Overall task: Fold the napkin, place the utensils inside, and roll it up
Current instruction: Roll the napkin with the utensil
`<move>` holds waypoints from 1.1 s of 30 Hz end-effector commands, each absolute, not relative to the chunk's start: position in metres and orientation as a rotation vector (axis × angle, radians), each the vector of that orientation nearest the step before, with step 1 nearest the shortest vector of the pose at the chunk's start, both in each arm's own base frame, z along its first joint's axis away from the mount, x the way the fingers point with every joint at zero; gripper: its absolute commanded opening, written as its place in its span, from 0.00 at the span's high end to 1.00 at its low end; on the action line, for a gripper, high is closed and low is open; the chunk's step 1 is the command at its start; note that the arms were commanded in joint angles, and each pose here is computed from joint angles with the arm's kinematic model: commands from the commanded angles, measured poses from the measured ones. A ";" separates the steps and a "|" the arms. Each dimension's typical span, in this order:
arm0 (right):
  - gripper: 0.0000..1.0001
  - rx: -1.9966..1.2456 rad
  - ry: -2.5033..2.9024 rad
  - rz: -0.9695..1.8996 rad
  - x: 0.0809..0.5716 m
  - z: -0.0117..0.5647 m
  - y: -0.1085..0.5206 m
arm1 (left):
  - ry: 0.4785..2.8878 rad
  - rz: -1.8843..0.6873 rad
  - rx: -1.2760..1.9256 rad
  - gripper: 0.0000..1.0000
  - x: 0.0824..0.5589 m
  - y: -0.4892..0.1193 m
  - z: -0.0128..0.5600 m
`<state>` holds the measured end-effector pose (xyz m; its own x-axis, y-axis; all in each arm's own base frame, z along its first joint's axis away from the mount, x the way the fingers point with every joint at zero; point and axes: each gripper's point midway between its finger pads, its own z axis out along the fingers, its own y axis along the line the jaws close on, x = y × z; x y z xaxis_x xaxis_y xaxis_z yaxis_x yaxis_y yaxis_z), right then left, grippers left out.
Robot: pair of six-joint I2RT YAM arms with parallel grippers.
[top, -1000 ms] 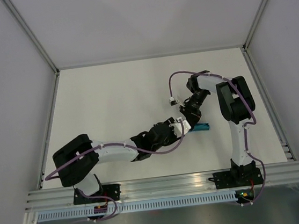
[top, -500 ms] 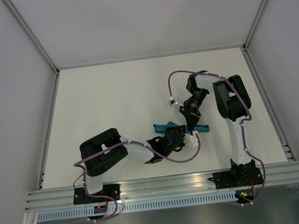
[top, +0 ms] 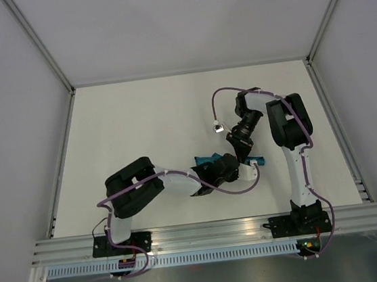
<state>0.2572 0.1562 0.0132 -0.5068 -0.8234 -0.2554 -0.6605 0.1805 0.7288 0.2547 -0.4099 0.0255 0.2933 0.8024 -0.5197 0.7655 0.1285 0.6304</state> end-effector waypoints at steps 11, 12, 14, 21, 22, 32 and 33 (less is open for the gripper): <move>0.32 1.603 -2.481 -1.217 0.323 0.026 0.162 | 1.826 -0.240 1.793 0.70 0.224 -0.389 -0.030; 0.31 1.571 -2.522 -1.221 0.328 0.032 0.161 | 1.840 -0.280 1.788 0.70 0.221 -0.392 -0.029; 0.30 1.560 -2.589 -1.215 0.341 0.038 0.161 | 1.899 -0.306 1.725 0.69 0.231 -0.391 -0.027; 0.30 1.335 -3.012 -1.032 0.404 0.077 0.134 | 2.062 -0.333 1.557 0.66 0.248 -0.394 -0.027; 0.30 1.258 -3.073 -0.972 0.411 0.079 0.127 | 2.079 -0.327 1.541 0.66 0.250 -0.396 -0.028; 0.31 0.794 -3.342 -0.764 0.426 0.107 0.071 | 2.380 -0.286 1.168 0.62 0.268 -0.417 -0.044; 0.31 0.729 -3.376 -0.735 0.424 0.109 0.055 | 2.389 -0.280 1.125 0.61 0.273 -0.423 -0.038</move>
<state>0.4191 0.0803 0.0871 -0.8035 -0.3999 -0.4411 -0.5668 0.7404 0.3613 0.2972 -0.4540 0.0198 -0.3056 0.6611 -0.6852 0.8576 0.5038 0.1037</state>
